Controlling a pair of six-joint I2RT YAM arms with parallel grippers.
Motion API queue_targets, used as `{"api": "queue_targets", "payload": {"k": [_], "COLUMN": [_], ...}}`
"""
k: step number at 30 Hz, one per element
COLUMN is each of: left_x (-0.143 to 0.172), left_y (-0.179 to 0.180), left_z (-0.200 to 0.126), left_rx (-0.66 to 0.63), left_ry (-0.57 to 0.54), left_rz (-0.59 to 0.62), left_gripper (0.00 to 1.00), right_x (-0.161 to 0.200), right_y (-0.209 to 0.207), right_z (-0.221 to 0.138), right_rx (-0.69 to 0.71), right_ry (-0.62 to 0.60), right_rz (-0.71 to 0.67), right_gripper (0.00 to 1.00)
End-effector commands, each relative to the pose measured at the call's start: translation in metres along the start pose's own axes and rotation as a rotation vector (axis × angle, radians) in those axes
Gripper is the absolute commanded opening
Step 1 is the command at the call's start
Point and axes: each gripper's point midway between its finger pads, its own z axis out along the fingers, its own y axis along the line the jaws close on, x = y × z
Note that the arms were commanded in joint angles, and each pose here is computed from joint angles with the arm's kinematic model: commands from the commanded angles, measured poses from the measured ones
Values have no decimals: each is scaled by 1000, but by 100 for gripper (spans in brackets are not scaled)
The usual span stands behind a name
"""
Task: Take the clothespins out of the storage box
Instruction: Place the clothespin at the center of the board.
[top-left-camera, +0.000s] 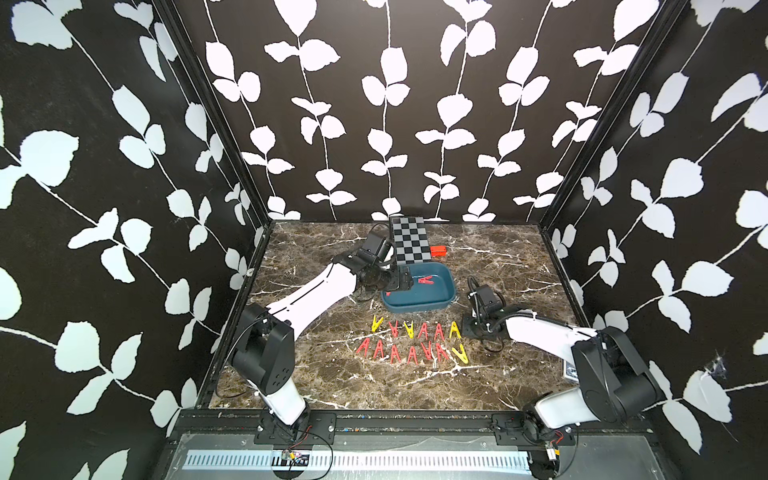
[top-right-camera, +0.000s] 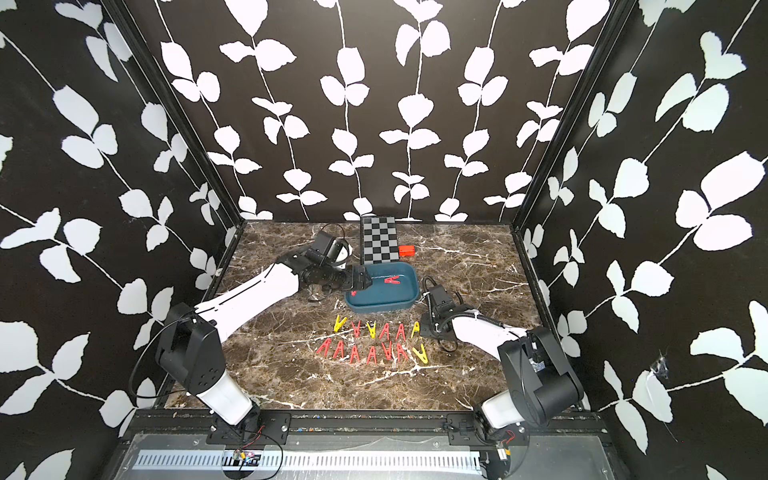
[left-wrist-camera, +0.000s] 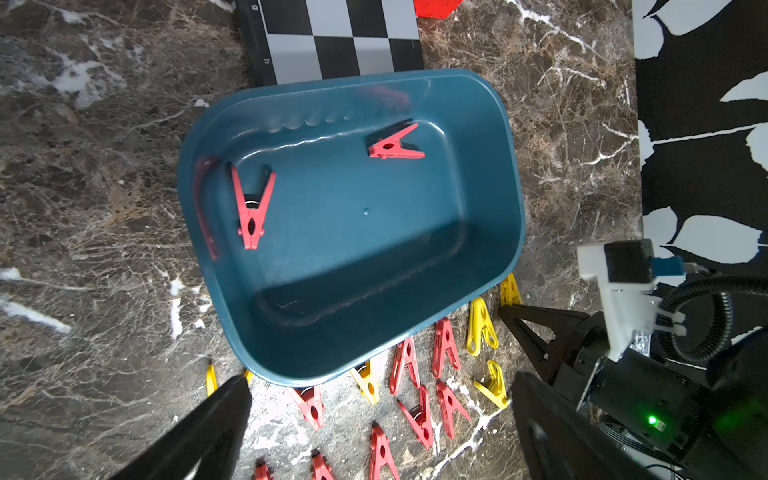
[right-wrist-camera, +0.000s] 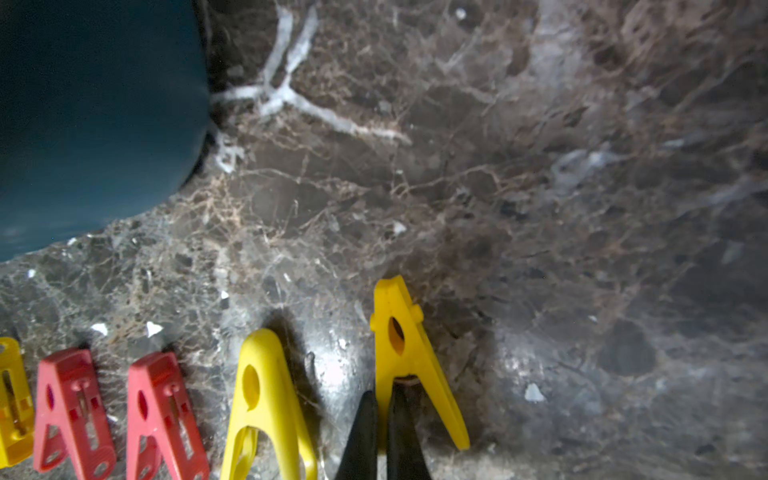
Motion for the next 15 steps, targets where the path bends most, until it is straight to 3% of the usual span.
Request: {"api": "queue_targets", "payload": {"k": [1, 8, 15], "left_x": [-4, -6, -8], "left_y": [-3, 0, 8], "left_z": [-4, -1, 5], "left_rx": [-8, -31, -80], "left_ry": [-7, -3, 17], "left_rz": [17, 28, 56], "left_gripper": [99, 97, 84], "right_x": [3, -6, -26], "right_y": [-3, 2, 16], "right_z": [1, -16, -47], "right_rx": [5, -14, -76], "right_ry": [11, -19, -96], "right_rz": [22, 17, -1], "right_gripper": [7, 28, 45]}}
